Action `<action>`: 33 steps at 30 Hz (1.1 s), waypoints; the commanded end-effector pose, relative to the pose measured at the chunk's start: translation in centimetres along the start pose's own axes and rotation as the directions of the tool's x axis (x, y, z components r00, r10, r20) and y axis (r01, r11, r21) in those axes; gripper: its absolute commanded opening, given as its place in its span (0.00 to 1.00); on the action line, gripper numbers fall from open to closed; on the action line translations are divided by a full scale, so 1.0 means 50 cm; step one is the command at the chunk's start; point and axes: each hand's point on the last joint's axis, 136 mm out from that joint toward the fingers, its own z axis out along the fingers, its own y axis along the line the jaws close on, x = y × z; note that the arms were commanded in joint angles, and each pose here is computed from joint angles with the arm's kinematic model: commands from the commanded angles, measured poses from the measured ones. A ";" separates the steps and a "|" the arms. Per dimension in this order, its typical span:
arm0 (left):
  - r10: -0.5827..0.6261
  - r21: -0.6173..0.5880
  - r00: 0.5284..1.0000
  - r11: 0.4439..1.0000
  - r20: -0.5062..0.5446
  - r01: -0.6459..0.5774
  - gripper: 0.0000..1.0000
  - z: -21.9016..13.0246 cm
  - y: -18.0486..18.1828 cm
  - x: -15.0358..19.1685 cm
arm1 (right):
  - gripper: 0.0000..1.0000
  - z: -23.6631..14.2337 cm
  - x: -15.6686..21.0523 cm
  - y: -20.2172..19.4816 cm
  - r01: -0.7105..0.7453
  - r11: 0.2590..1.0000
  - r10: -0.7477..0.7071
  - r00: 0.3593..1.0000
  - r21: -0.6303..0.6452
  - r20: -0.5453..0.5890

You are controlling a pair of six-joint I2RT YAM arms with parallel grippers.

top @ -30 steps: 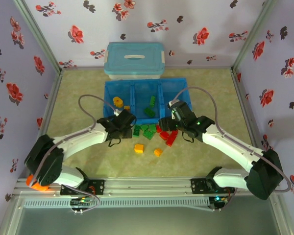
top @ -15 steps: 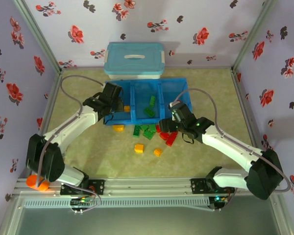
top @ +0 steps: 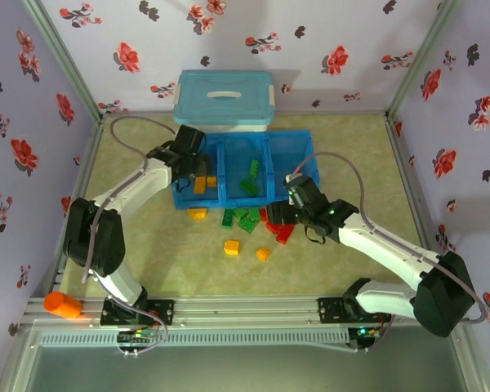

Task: Sort the legos into containers by color
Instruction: Place the lego in the container, then pick up the lego from the center of the table.

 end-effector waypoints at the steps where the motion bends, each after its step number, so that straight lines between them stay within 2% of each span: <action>1: -0.003 0.017 1.000 1.000 0.018 0.003 0.70 -0.031 -0.001 -0.010 | 0.84 -0.002 -0.010 0.009 -0.019 0.999 0.019 1.000 -0.028 0.012; 8: -0.024 0.050 0.999 0.999 0.025 0.022 0.69 -0.057 0.005 0.044 | 0.84 0.003 -0.006 0.043 0.012 0.994 -0.014 1.000 -0.111 -0.016; 13: -0.011 0.065 1.000 0.998 -0.008 0.011 0.69 -0.062 0.004 0.116 | 0.85 0.010 0.002 0.097 0.083 0.980 -0.094 0.994 -0.184 -0.055; 21: -0.024 0.061 0.998 0.998 -0.063 0.028 0.77 -0.045 0.021 0.221 | 0.86 0.056 0.032 0.164 0.192 0.962 -0.221 0.965 -0.193 -0.143; 27: -0.030 0.063 0.996 0.997 -0.088 0.036 0.83 -0.027 0.030 0.261 | 0.85 0.089 0.041 0.201 0.212 0.956 -0.247 0.955 -0.202 -0.166; 33: -0.011 0.047 0.992 0.999 -0.126 0.017 0.83 0.004 0.020 0.272 | 0.85 0.098 0.042 0.211 0.220 0.955 -0.256 0.951 -0.201 -0.174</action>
